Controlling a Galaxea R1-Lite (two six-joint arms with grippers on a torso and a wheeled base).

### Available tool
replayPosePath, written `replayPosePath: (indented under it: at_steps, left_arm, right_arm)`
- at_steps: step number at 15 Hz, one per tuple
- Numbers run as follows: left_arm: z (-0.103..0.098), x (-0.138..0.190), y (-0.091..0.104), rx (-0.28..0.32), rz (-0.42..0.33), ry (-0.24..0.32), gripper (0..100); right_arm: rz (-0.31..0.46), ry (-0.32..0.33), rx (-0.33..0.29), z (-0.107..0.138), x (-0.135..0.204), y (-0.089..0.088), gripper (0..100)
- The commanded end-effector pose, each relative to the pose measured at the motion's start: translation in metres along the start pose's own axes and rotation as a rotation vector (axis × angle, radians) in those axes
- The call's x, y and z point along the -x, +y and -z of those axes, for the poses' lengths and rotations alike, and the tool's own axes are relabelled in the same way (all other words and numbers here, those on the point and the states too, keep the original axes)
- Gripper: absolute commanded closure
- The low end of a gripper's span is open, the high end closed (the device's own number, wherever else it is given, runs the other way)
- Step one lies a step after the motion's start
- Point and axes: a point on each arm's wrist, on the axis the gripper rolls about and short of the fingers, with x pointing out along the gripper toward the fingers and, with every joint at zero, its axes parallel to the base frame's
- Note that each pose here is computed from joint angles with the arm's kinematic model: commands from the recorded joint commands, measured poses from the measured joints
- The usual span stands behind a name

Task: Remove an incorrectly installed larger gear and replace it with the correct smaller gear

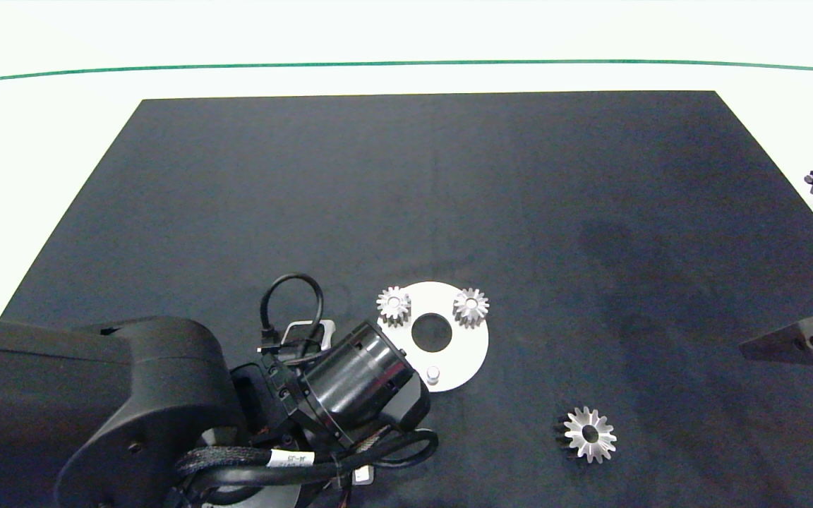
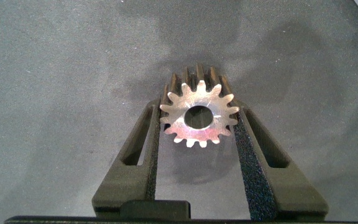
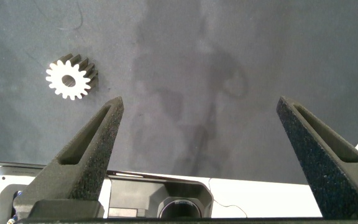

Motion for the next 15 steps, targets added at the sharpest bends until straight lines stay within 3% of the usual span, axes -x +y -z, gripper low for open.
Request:
replayPosePath:
  at_steps: [1, 7, 8, 11, 15]
  left_arm:
    - [0.002, -0.002, 0.0, -0.001, -0.008, 0.004, 67]
    - [0.003, 0.003, 0.003, -0.007, -0.002, 0.001, 79]
    - [0.0, 0.009, 0.006, -0.003, 0.014, -0.012, 82]
    - [-0.009, 0.019, 0.004, -0.074, 0.051, -0.045, 84]
    - [-0.031, 0.044, -0.001, -0.122, 0.129, -0.131, 84]
  right_arm:
    - [0.003, 0.009, 0.003, 0.0, -0.001, 0.0, 0]
    - [0.003, -0.02, -0.001, -0.001, 0.003, -0.001, 0]
    - [0.004, -0.032, -0.004, -0.002, 0.002, -0.001, 0]
    - [0.003, -0.013, 0.004, 0.0, -0.003, 0.001, 0]
    - [0.001, -0.017, 0.001, 0.002, 0.0, 0.0, 0]
